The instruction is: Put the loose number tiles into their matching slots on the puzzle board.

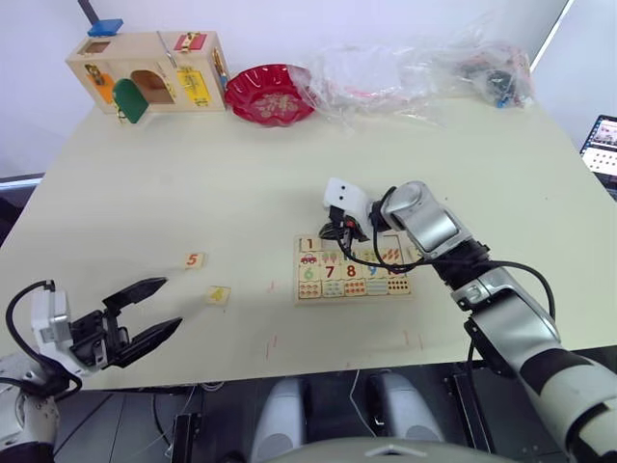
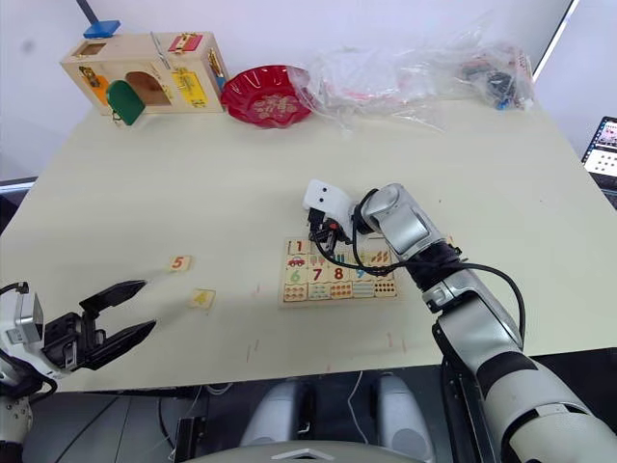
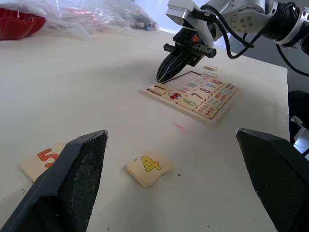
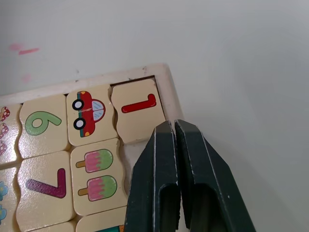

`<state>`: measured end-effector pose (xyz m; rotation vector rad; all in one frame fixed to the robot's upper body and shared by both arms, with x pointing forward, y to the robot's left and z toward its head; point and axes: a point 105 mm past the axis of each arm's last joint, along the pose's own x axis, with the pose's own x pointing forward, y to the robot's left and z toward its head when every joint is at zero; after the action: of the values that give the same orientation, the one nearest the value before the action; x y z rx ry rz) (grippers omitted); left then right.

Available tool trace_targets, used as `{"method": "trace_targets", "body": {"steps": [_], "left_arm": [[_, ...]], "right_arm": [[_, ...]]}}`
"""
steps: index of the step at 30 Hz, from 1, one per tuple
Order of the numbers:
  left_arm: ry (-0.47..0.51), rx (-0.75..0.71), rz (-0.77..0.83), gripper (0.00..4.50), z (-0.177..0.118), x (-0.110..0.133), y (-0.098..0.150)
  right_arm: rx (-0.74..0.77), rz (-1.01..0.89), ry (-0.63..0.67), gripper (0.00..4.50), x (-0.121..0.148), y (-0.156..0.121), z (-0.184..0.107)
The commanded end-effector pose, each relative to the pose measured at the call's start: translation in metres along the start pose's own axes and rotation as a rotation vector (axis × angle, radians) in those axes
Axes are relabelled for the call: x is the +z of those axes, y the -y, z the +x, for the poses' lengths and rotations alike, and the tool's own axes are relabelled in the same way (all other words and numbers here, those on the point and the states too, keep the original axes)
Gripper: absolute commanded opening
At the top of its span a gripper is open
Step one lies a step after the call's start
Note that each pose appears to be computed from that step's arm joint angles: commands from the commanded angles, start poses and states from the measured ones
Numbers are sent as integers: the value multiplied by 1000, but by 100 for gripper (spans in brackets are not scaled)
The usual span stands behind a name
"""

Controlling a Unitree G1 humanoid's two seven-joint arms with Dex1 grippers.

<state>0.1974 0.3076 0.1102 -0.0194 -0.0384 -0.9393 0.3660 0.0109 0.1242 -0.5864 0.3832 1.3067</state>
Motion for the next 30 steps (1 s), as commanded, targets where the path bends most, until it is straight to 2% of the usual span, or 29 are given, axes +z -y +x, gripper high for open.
{"method": "trace_targets", "body": {"steps": [1, 30], "left_arm": [[1, -16, 26, 450, -5, 5, 3], [-2, -15, 27, 450, -4, 6, 4]], "right_arm": [[-18, -47, 33, 9, 18, 5, -3], [27, -58, 10, 9, 15, -3, 8]]}}
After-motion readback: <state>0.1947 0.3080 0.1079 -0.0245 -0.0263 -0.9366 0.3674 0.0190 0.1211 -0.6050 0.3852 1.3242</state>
